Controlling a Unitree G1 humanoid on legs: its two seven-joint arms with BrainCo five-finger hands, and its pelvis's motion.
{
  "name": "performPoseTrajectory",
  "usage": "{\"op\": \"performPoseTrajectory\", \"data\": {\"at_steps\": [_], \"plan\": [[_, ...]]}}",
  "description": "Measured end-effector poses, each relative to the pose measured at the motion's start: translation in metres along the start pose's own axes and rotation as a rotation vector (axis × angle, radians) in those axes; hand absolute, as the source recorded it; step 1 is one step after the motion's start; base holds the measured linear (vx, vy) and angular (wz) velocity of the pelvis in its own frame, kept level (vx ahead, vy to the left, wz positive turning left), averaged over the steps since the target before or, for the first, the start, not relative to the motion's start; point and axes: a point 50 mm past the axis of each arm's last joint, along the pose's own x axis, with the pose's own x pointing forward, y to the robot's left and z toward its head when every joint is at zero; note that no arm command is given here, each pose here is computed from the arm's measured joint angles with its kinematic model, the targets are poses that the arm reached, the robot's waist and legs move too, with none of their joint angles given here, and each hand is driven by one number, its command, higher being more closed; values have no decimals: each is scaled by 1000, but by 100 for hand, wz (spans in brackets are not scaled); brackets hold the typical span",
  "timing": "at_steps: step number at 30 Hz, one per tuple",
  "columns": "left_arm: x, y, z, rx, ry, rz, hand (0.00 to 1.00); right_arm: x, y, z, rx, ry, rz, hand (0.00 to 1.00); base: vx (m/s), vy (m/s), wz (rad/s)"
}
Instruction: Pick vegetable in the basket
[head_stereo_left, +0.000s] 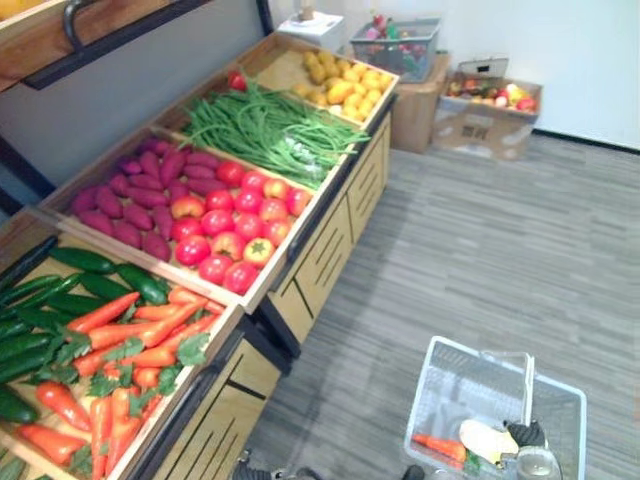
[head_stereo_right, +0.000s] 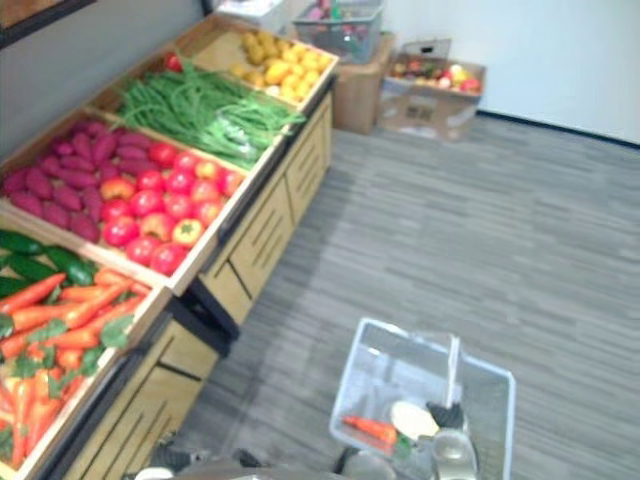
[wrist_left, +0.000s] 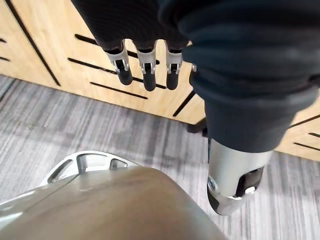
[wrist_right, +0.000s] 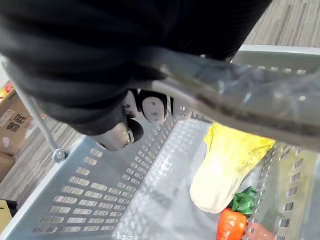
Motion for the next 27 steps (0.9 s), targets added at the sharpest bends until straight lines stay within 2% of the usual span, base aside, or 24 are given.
{"op": "performPoseTrajectory", "data": {"at_steps": [3, 9, 12, 19, 24, 27], "plan": [[0, 4, -4, 8, 3, 22, 0, 1, 0, 7, -17, -44, 5, 100, -23, 67, -87], [-7, -16, -7, 12, 16, -13, 0, 3, -4, 16, -71, -92, 0, 100, 26, 229, -128], [-6, -13, -4, 3, 0, 2, 0, 0, -6, 20, -77, -132, -12, 100, 141, 156, -29], [-14, -12, -27, -22, 64, 24, 0, -7, 11, 35, -120, -219, 49, 100, 185, 99, -57], [-10, 5, -28, 76, 39, 31, 0, -10, 23, 47, -84, -254, 73, 100, 210, 41, -14], [-8, 10, -22, 76, 16, 46, 0, -9, 21, 47, -50, -245, 42, 100, 267, -35, 50]]}}
